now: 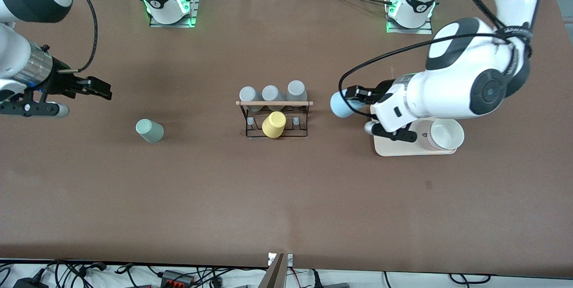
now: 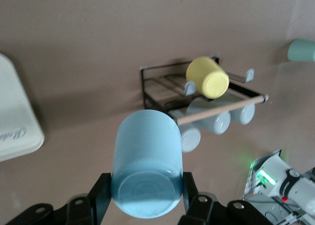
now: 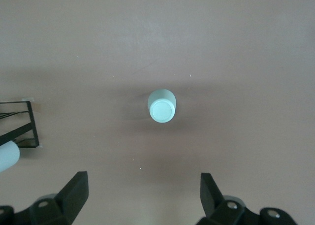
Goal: Hang scattered cups on rack with three cups
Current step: 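Grasp the teal cup while the left gripper carries the blue cup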
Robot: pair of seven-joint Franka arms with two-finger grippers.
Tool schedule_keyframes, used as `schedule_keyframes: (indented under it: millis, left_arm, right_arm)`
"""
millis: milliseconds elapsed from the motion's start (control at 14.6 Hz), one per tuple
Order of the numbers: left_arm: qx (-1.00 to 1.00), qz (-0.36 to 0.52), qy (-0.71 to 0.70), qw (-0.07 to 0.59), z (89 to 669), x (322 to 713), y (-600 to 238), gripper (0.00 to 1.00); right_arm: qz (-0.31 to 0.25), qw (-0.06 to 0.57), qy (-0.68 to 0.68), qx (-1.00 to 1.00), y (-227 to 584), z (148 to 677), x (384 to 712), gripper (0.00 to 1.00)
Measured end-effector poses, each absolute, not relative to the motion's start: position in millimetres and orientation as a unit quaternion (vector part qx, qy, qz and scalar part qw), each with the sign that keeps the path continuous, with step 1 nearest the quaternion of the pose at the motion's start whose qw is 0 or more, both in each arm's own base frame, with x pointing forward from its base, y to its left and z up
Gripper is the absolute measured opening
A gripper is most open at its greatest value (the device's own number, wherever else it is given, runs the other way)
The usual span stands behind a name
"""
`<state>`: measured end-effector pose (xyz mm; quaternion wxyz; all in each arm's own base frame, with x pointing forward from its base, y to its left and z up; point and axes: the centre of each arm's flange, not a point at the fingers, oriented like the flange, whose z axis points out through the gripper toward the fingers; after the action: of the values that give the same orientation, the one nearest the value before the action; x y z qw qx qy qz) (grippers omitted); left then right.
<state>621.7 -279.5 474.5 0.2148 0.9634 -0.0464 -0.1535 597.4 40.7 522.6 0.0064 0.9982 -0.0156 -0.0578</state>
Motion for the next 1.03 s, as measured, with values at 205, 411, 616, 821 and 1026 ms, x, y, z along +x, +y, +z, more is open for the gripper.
schedule_keyframes:
  millis: [205, 411, 616, 821, 1026]
  left_arm:
    - [0.964, -0.133, -0.061, 0.223, 458, 618, -321, 0.63]
    - [0.965, -0.127, -0.068, 0.221, 442, 617, -340, 0.63]
    - [0.965, -0.119, -0.066, 0.226, 430, 621, -348, 0.63]
    - [0.967, -0.119, -0.076, 0.211, 418, 618, -357, 0.63]
    - [0.969, -0.112, -0.084, 0.206, 414, 616, -366, 0.63]
  right_arm:
    - [-0.060, 0.006, -0.015, 0.998, 41, 470, 615, 1.00]
    - [-0.054, 0.005, -0.016, 0.998, 40, 404, 616, 1.00]
    - [-0.044, 0.005, -0.015, 0.999, 39, 352, 605, 1.00]
    - [-0.033, 0.005, -0.011, 0.999, 39, 305, 593, 1.00]
    - [-0.029, 0.004, 0.003, 1.000, 36, 267, 581, 1.00]
